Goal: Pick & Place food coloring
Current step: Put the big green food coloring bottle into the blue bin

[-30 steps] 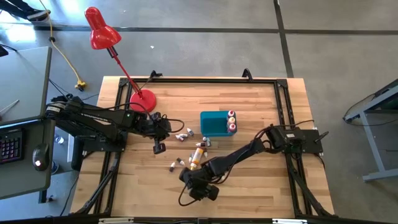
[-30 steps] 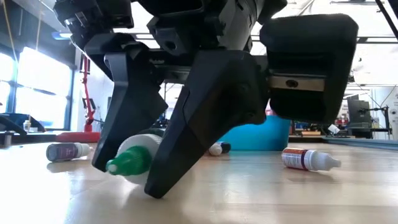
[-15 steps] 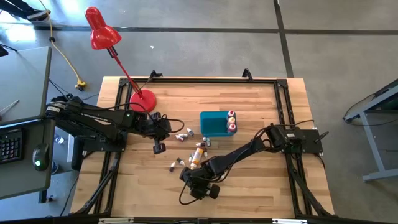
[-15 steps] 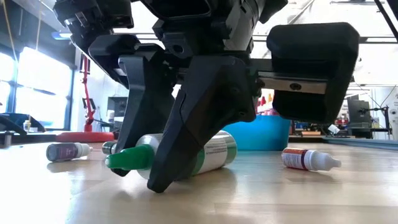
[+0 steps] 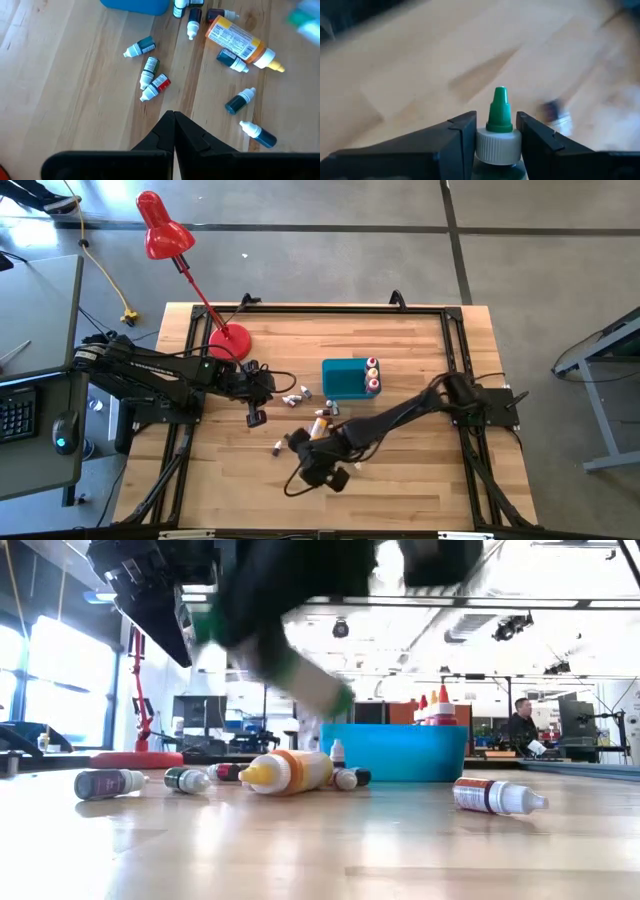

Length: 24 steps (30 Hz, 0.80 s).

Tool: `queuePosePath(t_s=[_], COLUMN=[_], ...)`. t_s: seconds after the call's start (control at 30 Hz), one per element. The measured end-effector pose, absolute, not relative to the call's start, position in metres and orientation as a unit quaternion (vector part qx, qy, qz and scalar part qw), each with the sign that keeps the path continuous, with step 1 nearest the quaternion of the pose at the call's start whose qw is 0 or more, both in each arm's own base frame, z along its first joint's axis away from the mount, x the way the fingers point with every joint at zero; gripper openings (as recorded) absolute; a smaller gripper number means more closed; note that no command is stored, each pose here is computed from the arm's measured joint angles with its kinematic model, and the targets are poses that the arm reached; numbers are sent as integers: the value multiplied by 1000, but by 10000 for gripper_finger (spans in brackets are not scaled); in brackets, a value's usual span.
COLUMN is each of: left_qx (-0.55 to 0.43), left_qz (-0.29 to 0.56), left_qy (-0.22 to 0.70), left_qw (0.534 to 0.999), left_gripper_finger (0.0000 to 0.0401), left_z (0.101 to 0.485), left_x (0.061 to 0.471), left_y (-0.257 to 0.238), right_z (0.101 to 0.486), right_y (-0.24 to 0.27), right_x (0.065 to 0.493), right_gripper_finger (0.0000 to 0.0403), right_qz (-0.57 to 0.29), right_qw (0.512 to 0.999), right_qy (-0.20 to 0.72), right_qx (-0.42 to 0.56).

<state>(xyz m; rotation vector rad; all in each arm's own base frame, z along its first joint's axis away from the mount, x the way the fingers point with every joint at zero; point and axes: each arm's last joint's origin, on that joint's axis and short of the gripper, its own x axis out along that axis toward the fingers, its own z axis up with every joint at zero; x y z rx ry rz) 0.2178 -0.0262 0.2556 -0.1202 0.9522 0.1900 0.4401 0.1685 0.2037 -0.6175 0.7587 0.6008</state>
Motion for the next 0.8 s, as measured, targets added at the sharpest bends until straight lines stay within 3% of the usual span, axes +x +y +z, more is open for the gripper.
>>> queuePosePath(t_s=[0.27, 0.37, 0.53, 0.8], left_qx=[-61, -61, -62, -63], left_qz=[94, 97, 97, 97], left_qy=[453, 451, 448, 441], left_qw=[885, 885, 887, 890], left_gripper_finger=[0, 0, 0, 0], left_z=[256, 256, 257, 258], left_x=[219, 219, 219, 220], left_y=[-26, -26, -26, -26], right_z=[303, 317, 301, 216], right_y=[151, 139, 119, 90], right_x=[403, 379, 334, 264], right_gripper_finger=[131, 120, 113, 133], right_qz=[201, 170, 106, -3], right_qw=[897, 916, 955, 995], right_qy=[279, 270, 210, 63], right_qx=[-279, -243, -180, -79])
